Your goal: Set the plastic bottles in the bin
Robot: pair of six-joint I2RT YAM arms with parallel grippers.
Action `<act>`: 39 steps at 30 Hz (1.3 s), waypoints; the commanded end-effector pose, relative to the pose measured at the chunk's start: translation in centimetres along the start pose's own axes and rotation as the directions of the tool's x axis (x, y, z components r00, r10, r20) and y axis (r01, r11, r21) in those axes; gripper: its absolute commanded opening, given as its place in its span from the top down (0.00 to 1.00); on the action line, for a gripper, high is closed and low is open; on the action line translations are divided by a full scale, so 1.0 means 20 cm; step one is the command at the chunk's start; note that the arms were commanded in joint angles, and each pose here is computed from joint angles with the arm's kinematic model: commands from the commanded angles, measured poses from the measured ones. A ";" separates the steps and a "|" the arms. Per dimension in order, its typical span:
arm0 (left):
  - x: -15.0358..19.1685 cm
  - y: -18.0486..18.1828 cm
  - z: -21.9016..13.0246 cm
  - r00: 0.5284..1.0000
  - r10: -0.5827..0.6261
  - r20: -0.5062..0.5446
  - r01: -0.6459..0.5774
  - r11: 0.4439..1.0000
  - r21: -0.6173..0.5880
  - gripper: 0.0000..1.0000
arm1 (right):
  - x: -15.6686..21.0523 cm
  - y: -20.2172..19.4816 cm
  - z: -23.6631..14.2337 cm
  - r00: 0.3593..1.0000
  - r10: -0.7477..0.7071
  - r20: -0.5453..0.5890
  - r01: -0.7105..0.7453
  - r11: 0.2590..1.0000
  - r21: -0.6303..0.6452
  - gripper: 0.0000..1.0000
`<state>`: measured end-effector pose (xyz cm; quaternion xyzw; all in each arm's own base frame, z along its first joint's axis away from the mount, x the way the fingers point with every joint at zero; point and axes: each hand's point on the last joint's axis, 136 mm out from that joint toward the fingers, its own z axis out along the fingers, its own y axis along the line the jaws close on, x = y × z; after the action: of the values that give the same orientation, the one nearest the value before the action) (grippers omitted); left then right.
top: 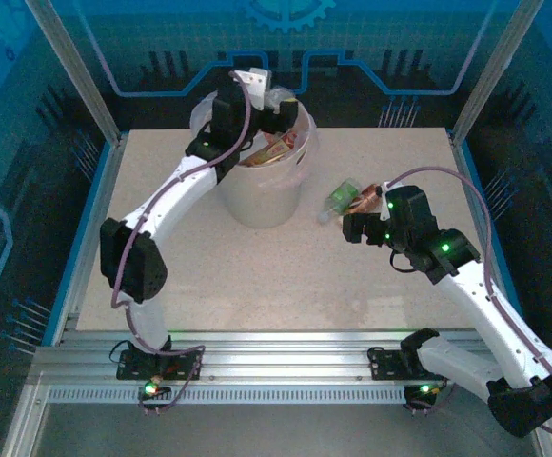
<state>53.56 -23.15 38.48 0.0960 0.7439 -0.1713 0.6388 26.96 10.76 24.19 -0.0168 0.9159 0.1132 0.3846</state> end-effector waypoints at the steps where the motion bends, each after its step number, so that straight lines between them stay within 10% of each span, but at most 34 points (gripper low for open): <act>1: -0.37 -0.03 -0.20 0.986 -0.040 0.163 0.040 0.999 0.001 0.01 | 0.00 -0.01 0.02 1.000 0.011 -0.002 -0.011 1.000 -0.003 0.00; 11: -0.45 0.02 -0.15 0.981 -0.039 0.190 0.052 0.997 -0.065 0.08 | 0.02 -0.03 0.04 1.000 0.022 -0.015 -0.021 1.000 0.013 0.00; 39: 0.48 0.22 0.02 0.935 0.064 -0.350 -0.140 0.970 -0.197 0.11 | 0.00 -0.27 0.12 0.975 0.218 -0.050 -0.209 0.967 0.148 0.00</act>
<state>54.69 -20.93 37.52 0.0529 0.7770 -0.1059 0.6183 28.90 6.59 21.34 0.0853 0.9319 0.0847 0.3423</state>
